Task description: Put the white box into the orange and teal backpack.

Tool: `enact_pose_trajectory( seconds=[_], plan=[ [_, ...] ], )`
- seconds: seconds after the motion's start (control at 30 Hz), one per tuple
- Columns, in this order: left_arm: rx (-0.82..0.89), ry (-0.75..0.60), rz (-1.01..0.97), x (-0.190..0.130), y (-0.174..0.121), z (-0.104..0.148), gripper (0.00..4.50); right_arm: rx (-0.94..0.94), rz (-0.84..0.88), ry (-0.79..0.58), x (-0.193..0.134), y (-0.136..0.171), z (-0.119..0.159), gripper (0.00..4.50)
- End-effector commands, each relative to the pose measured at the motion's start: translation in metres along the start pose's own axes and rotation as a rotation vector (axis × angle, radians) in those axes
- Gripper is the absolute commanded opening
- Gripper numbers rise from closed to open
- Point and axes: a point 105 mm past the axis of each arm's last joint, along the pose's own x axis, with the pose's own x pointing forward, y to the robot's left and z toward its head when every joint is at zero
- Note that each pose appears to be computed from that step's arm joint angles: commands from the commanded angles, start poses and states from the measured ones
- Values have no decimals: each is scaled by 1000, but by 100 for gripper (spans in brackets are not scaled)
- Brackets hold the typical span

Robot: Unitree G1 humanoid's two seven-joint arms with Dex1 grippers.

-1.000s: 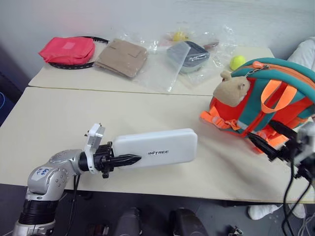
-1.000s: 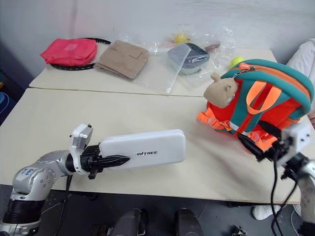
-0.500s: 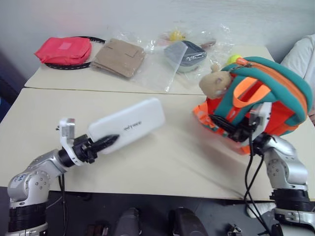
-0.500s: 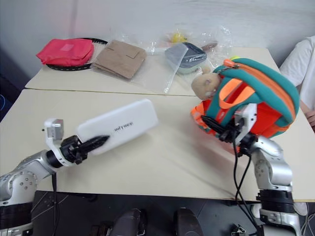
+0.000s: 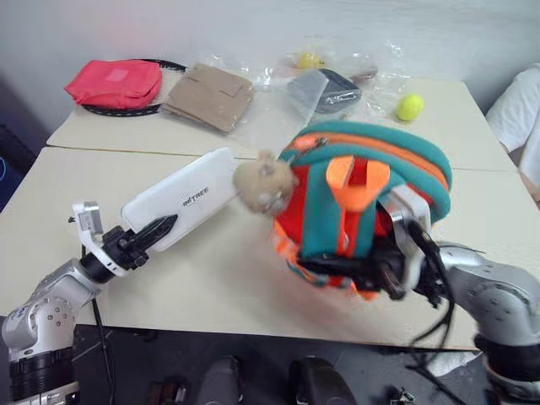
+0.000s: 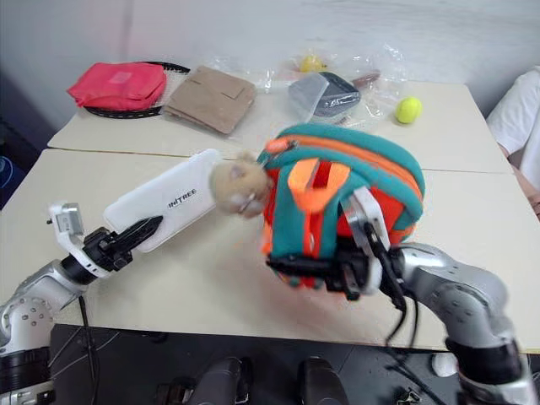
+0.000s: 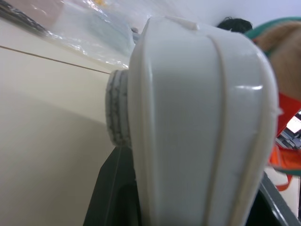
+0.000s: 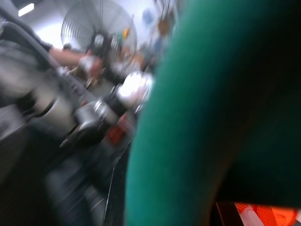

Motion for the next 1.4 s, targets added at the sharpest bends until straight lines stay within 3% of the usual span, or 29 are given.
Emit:
enact_pose_trajectory(
  seconds=[0.03,0.27,0.47,0.63,0.77,0.93,1.03,1.2,1.27,1.4],
  plan=[
    [98,-109,-88,-1,-25,30,132,-5,-41,35,-17,-2,0,1],
    [179,-145,-274,6,-78,51,132,-67,-195,69,-41,-30,-1,1],
    [243,-49,-394,20,-97,39,132,-75,-173,82,-37,-31,-5,1],
    [282,3,-434,31,-94,30,132,-73,-168,76,-35,-33,-8,1],
    [391,173,-481,40,-79,7,132,-66,-154,82,-33,-34,-11,1],
    [543,315,-561,60,-69,0,132,-69,-148,89,-31,-34,-12,1],
    [638,406,-587,82,-65,-3,132,-73,-147,92,-31,-34,-13,1],
    [739,406,-619,143,-80,-1,132,-74,-133,91,-29,-34,-13,1],
    [816,476,-525,177,-74,-12,132,-80,-126,96,-26,-34,-14,1],
    [834,447,-675,203,-100,-33,132,-87,-128,95,-24,-34,-13,1]
  ],
)
